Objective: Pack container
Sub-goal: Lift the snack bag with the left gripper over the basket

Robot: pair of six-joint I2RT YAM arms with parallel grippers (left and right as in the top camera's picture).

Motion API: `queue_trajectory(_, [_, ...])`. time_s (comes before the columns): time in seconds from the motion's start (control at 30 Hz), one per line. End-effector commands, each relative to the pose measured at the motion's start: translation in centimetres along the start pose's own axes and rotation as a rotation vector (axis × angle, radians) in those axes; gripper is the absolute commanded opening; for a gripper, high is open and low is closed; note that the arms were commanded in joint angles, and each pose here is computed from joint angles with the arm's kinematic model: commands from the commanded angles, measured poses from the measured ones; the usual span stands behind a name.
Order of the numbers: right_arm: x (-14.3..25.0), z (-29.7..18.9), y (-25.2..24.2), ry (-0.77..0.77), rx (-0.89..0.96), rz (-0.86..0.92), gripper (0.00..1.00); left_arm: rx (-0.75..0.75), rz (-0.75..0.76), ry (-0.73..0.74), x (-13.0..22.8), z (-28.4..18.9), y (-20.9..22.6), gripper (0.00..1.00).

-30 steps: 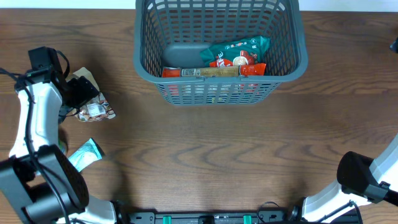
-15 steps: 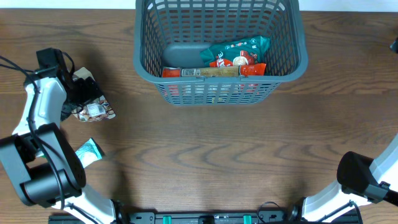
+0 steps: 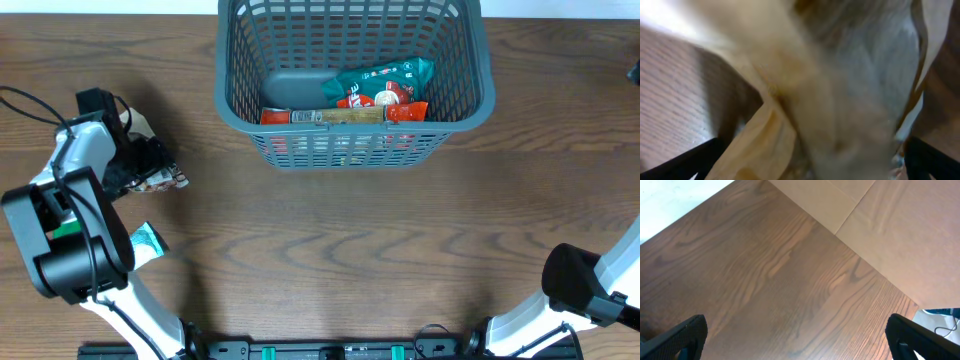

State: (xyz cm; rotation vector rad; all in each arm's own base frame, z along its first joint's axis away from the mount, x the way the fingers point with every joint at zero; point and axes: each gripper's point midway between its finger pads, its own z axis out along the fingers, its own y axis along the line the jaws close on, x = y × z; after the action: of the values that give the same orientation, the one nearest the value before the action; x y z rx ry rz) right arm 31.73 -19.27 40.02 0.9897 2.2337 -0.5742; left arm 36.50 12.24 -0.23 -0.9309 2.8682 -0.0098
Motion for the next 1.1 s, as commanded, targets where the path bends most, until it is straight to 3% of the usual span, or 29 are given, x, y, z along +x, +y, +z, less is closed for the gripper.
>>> queue_trajectory(0.0, [0.0, 0.0, -0.7, 0.000, 0.013, 0.032, 0.99, -0.025, 0.005, 0.041, 0.9, 1.3, 0.6, 1.00])
queue_trajectory(0.03, [0.0, 0.0, -0.7, -0.001, 0.013, 0.032, 0.99, -0.024, 0.006, 0.040, 0.8, 1.3, 0.6, 0.92])
queue_trajectory(0.07, [0.0, 0.0, -0.7, -0.001, 0.013, 0.032, 0.99, -0.023, 0.006, 0.037, 0.8, 1.3, 0.6, 0.78])
queue_trajectory(0.13, [0.0, 0.0, -0.7, -0.001, 0.013, 0.032, 0.99, -0.022, 0.006, 0.035, 0.7, 1.3, 0.6, 0.27])
queue_trajectory(0.17, [0.0, 0.0, -0.7, -0.001, 0.013, 0.032, 0.99, -0.022, 0.005, 0.035, 0.7, 1.3, 0.6, 0.11])
queue_trajectory(0.2, [0.0, 0.0, -0.7, -0.001, 0.013, 0.032, 0.99, -0.022, 0.005, 0.035, 0.7, 1.3, 0.6, 0.06])
queue_trajectory(0.47, [0.0, 0.0, -0.7, -0.001, 0.013, 0.032, 0.99, -0.018, 0.005, 0.030, 0.4, 0.7, 0.4, 0.06])
queue_trajectory(0.67, [0.0, 0.0, -0.7, -0.001, 0.013, 0.032, 0.99, 0.094, 0.010, -0.076, -1.7, -4.2, -1.7, 0.06])
queue_trajectory(0.93, [0.0, 0.0, -0.7, -0.001, 0.013, 0.032, 0.99, 0.367, 0.088, -0.411, -5.7, -19.5, -6.2, 0.05])
queue_trajectory(1.07, [0.0, 0.0, -0.7, -0.001, 0.013, 0.032, 0.99, 0.597, 0.269, -0.582, -4.5, -29.8, -10.4, 0.06])
